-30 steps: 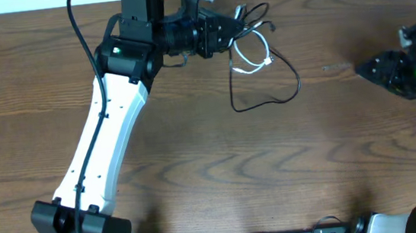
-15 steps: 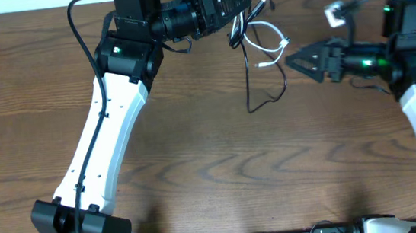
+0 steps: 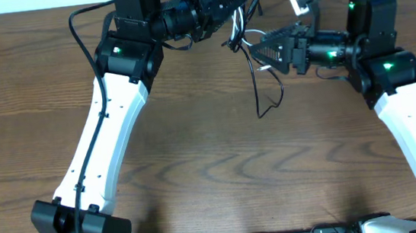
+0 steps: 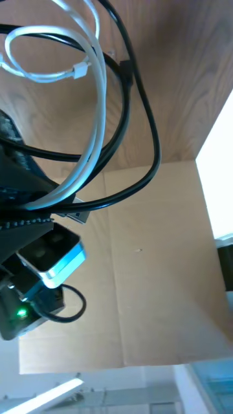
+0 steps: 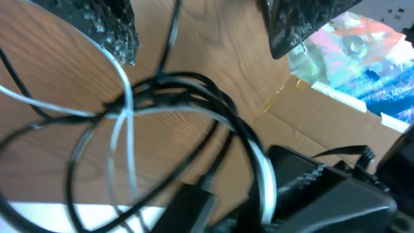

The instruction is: Untangle cables

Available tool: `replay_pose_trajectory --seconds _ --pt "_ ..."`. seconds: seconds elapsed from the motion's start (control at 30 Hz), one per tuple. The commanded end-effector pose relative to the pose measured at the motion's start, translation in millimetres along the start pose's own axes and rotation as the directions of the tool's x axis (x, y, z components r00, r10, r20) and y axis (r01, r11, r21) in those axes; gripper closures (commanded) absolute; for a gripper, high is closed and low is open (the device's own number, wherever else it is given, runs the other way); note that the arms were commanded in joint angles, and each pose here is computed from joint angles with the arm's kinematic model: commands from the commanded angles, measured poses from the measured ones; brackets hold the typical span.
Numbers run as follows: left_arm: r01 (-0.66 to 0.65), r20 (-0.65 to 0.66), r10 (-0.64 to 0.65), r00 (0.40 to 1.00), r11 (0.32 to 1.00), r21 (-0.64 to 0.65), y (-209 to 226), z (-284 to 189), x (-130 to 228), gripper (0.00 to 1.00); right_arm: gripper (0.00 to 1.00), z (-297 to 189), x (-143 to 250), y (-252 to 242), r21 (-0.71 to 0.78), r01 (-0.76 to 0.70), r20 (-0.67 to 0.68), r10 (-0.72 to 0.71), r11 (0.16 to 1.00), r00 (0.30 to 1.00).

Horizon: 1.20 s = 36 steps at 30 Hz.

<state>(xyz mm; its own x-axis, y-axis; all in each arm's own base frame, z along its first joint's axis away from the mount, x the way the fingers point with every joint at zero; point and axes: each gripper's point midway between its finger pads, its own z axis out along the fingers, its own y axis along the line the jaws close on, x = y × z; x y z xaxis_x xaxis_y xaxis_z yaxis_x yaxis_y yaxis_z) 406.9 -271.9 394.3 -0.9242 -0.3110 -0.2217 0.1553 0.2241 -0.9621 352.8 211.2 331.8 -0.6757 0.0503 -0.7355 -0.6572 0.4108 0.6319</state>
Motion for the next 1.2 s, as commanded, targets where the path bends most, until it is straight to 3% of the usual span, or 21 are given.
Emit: replay_pose_trajectory --seconds 0.0,0.2,0.47,0.77,1.17 --pt "0.056 0.015 -0.056 0.998 0.998 0.003 -4.3 -0.2 -2.8 0.92 0.45 8.3 -2.8 -8.8 0.064 -0.028 0.015 0.028 0.998 1.000" --pt "0.073 -0.012 -0.073 0.997 0.997 0.008 -7.5 6.2 6.7 0.93 0.54 25.0 -4.0 -22.2 0.084 -0.012 0.020 0.010 0.996 1.000" --pt "0.140 -0.038 -0.142 0.989 0.989 -0.057 6.8 12.7 21.5 0.93 0.57 36.0 -9.7 -19.9 0.033 0.014 0.033 -0.015 0.999 0.999" --pt "0.182 -0.030 -0.185 0.982 0.980 -0.082 12.5 13.3 23.2 0.93 0.64 34.8 -21.5 -32.0 0.102 -0.068 0.096 0.058 0.992 0.994" --pt "0.179 -0.029 -0.182 0.983 0.980 -0.086 12.4 15.6 25.3 0.93 0.98 32.8 -20.0 -53.2 0.214 -0.157 0.134 0.130 0.964 0.982"
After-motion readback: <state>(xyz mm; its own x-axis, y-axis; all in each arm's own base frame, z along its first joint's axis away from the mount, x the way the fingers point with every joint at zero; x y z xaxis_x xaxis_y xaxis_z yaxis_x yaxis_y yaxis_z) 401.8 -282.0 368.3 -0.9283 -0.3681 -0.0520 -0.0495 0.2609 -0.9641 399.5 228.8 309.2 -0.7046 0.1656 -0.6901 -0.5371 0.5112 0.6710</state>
